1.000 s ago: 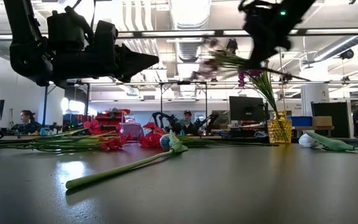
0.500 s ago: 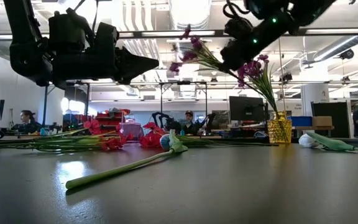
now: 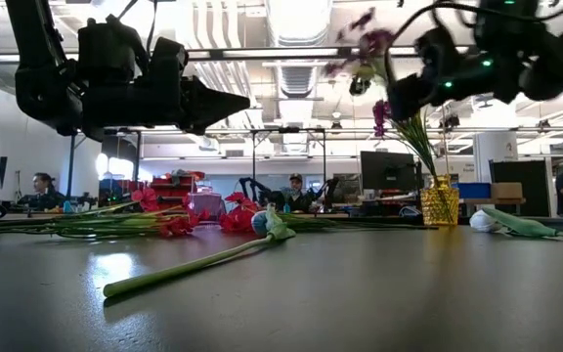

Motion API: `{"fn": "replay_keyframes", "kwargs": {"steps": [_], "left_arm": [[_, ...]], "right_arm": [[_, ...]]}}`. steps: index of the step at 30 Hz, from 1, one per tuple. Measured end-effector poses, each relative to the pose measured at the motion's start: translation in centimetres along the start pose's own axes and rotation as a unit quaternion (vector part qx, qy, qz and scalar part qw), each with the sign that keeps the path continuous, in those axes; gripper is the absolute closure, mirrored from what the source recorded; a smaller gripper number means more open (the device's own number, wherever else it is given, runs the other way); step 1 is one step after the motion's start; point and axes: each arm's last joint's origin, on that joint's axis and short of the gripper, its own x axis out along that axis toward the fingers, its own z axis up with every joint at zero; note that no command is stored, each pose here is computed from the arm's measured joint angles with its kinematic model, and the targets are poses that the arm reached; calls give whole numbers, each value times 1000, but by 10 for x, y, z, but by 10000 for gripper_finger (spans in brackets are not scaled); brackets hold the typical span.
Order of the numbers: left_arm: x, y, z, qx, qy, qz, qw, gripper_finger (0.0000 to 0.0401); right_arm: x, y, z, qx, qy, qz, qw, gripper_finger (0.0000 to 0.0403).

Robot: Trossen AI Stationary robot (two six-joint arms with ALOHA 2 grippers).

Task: Sort flowers into vase by color
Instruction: Put the purple flowers into the yellow vase

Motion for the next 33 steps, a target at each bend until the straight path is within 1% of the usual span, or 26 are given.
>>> {"fn": "replay_keyframes", "kwargs": {"steps": [4, 8, 14, 16, 19, 23, 28, 33], "left_arm": [[0, 0, 0, 0, 0, 0, 1000, 401], [0, 0, 0, 0, 0, 0, 1000, 401], [0, 0, 0, 0, -1, 0, 1000, 401], [0, 0, 0, -1, -1, 0, 1000, 401], [1, 0, 1, -1, -3, 0, 1000, 401], [1, 0, 1, -1, -3, 0, 1000, 401], [1, 0, 1, -1, -3, 0, 1000, 401], [1, 0, 1, -1, -3, 0, 1000, 401]], "right_arm": [[-13, -11, -5, 25, -40, -45, 998, 391], [-16, -24, -1, 46, -76, -89, 992, 391], [6, -36, 5, 54, -70, -145, 986, 391], [15, -38, 4, 47, -64, -157, 984, 391], [26, -41, -1, 47, -61, -167, 983, 391], [36, -39, -15, 50, -40, -168, 984, 391], [43, -33, -33, 41, -8, -163, 986, 391], [46, -27, -41, 43, 4, -155, 987, 391]]}}
